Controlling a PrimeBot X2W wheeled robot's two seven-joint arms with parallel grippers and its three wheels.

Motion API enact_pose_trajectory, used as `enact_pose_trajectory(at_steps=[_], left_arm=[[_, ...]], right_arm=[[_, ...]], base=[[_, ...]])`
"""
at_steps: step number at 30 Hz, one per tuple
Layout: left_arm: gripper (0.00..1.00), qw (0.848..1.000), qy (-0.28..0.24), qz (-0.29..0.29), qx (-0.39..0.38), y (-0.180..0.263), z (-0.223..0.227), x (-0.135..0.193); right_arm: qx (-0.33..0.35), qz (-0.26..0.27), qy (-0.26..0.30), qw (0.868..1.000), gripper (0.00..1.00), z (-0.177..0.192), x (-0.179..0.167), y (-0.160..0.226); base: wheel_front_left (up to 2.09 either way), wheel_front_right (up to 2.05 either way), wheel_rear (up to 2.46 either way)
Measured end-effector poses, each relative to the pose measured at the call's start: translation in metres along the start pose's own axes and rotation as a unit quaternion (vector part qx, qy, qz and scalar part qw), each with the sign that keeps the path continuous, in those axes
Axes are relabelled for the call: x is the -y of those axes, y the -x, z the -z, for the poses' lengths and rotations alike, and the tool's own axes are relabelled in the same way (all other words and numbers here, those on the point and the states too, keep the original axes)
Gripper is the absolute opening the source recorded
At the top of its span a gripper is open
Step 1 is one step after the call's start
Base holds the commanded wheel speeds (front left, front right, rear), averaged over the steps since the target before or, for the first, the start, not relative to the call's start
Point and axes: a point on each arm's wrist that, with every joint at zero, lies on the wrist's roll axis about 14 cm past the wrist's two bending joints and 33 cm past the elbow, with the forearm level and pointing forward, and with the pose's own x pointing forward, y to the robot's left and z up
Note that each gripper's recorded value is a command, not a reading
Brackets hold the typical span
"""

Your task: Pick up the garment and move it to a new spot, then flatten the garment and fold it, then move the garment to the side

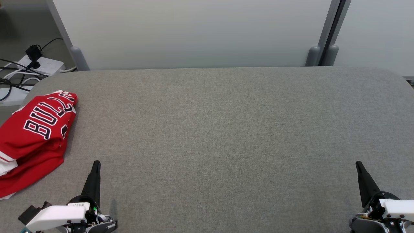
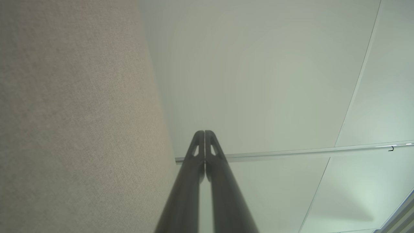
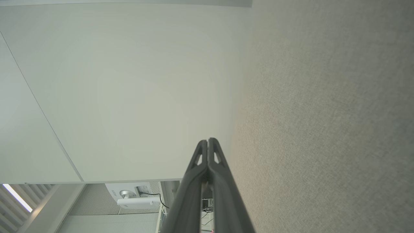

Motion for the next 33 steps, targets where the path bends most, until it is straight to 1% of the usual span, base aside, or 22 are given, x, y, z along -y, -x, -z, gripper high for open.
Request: enact_pose_trajectory(at_steps=[20,21,22,23,24,26,33], left_arm=[[0.00,1.000,0.000,0.000,0.000,0.000,0.000,0.000],[1.00,1.000,0.000,-0.002,0.000,0.000,0.000,-0.001],[0.00,1.000,0.001,-0.008,0.000,0.002,0.000,-0.005],[1.00,1.000,0.003,-0.019,0.001,0.005,0.001,-0.013],[1.00,0.999,0.008,-0.039,0.001,0.011,0.003,-0.027],[1.00,0.999,0.010,-0.044,0.001,0.014,0.005,-0.030],[1.00,0.999,0.008,-0.041,0.004,0.013,0.006,-0.028]], right_arm=[[0.000,0.000,0.000,1.000,0.00,0.000,0.000,0.000],[0.000,0.001,0.000,1.000,1.00,0.000,0.001,0.000],[-0.001,0.006,-0.001,1.000,0.00,0.001,0.004,0.002],[-0.002,0.016,-0.003,1.000,1.00,0.003,0.011,0.004],[-0.002,0.035,-0.007,0.999,1.00,0.005,0.024,0.011],[-0.002,0.037,-0.008,0.999,1.00,0.005,0.026,0.012],[0.003,0.035,-0.006,0.999,1.00,0.004,0.024,0.012]], base=[[0.00,0.00,0.00],[0.00,0.00,0.00],[0.00,0.00,0.00],[0.00,0.00,0.00],[0.00,0.00,0.00],[0.00,0.00,0.00],[0.00,0.00,0.00]])
